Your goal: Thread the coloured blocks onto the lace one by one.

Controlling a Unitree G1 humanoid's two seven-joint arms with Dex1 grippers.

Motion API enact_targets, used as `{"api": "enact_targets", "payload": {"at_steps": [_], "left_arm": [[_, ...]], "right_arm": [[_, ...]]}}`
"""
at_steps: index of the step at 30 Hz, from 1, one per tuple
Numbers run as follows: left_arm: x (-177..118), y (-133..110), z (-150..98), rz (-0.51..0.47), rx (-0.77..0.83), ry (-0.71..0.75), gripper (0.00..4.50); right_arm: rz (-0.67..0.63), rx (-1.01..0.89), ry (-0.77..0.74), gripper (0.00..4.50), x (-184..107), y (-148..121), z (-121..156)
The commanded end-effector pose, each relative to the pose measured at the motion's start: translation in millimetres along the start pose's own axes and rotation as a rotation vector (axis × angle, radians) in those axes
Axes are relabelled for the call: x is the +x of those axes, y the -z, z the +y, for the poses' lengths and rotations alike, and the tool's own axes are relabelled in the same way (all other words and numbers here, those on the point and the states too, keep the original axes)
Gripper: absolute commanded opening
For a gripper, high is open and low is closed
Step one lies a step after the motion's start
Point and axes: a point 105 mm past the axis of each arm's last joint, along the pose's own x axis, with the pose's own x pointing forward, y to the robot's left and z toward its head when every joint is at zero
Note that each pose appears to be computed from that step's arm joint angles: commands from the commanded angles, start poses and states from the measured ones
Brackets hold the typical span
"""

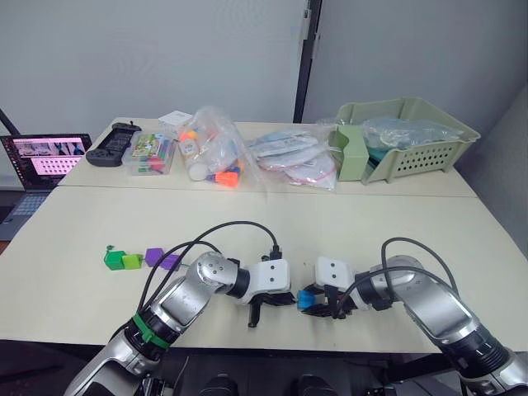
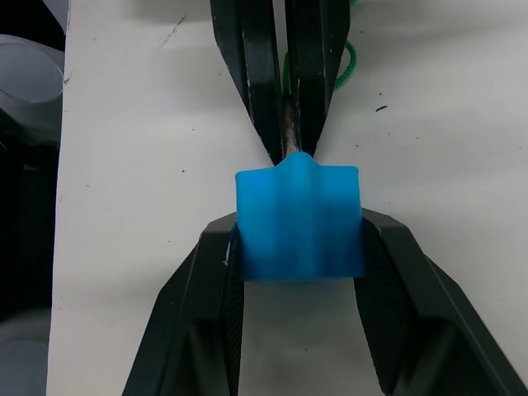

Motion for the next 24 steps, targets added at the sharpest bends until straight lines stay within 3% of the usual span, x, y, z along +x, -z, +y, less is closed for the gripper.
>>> {"api": "enact_targets", "payload": {"at_steps": [1, 4, 8, 12, 17, 24], "left_arm": [[7.7, -22.3, 2.9, -0.062, 0.058, -0.011, 0.02], [10.5, -23.5, 3.9, -0.081, 0.052, -0.026, 0.02], [6.2, -24.9, 3.2, -0.105, 0.033, -0.024, 1.31], [-14.7, -11.2, 5.2, -0.064, -0.004, -0.029, 2.57], [-30.0, 4.0, 4.8, -0.018, -0.017, -0.018, 2.57], [-24.2, 19.5, 2.8, 0.016, -0.034, -0.027, 2.57]], "right_arm": [[-0.001, 0.004, -0.019, 1.35, 4.9, -0.7, 5.2], [-0.004, 0.005, -0.018, 1.35, 5.3, -1.0, 5.8], [-0.002, 0.008, -0.017, 1.35, 5.5, 0.5, 6.8], [0.002, 0.013, -0.012, 1.35, 4.4, 2.5, 6.1], [0.006, 0.017, -0.008, 1.35, 3.2, 3.6, 4.0], [0.008, 0.018, -0.007, 1.35, 2.1, 3.8, 3.1]]}}
